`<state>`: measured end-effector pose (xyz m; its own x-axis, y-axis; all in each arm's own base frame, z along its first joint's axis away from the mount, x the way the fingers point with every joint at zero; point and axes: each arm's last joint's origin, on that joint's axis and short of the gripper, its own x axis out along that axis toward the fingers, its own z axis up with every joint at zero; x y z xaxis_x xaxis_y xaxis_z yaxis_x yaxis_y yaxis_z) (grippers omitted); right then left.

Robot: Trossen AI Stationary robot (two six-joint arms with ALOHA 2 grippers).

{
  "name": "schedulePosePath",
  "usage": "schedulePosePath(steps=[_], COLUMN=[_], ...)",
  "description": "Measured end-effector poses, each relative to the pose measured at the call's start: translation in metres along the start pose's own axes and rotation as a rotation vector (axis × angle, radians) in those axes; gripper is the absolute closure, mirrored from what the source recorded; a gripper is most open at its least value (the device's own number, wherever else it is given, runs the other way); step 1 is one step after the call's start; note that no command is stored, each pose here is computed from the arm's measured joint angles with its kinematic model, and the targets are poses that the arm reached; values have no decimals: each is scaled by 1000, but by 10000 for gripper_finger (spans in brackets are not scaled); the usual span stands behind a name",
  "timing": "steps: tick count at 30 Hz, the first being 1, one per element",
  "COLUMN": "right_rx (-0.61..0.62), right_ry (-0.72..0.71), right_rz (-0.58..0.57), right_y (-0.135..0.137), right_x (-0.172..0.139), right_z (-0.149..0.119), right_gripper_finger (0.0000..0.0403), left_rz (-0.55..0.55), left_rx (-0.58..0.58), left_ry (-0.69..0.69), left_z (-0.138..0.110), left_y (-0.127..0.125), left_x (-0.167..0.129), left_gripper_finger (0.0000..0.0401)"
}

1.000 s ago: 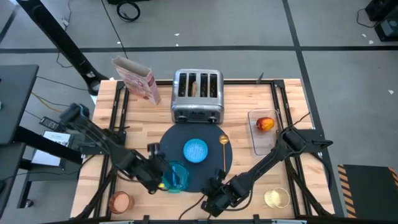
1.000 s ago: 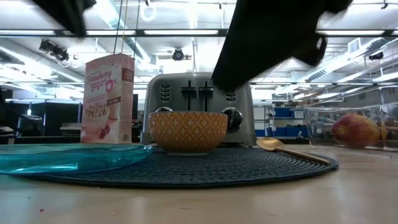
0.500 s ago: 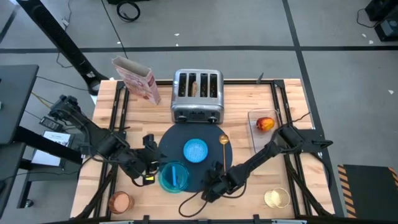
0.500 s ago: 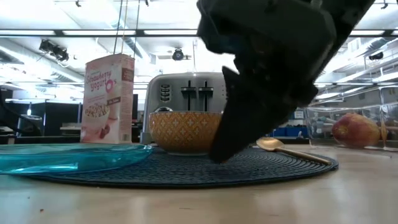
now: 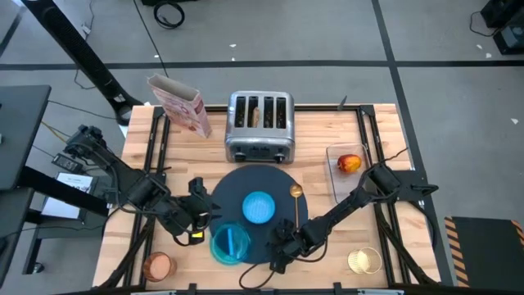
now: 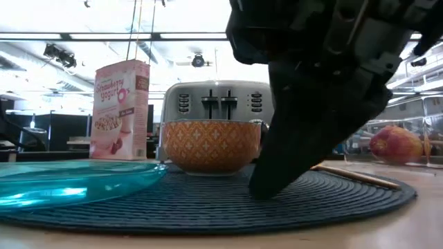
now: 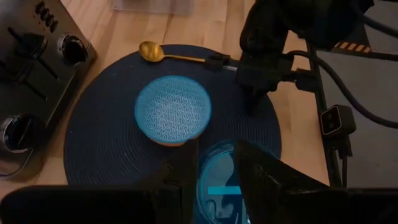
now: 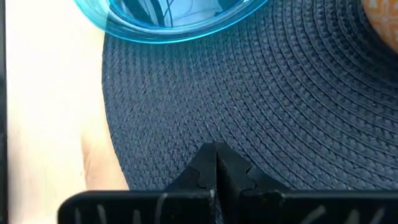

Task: Arrange a breakfast setting
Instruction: Adjust the blue table mat

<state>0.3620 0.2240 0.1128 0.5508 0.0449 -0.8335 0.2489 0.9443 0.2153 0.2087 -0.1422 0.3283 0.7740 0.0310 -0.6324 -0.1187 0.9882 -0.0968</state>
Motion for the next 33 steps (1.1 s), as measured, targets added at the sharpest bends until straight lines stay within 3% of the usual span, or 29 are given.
schedulePosePath(steps=[14, 27, 33], right_rx=[29, 110, 122], right_ry=[26, 74, 83], right_rz=[34, -2, -70], right_y=[9, -1, -9], right_x=[-3, -2, -12], right_z=[-8, -4, 0], right_gripper_finger=[400, 400, 400], left_rz=[-24, -25, -25], left_rx=[-33, -35, -36], left_ry=[-38, -41, -42], left_z=[4, 4, 5], left_y=[-3, -3, -3], left_x=[0, 0, 0], left_gripper_finger=[289, 289, 289])
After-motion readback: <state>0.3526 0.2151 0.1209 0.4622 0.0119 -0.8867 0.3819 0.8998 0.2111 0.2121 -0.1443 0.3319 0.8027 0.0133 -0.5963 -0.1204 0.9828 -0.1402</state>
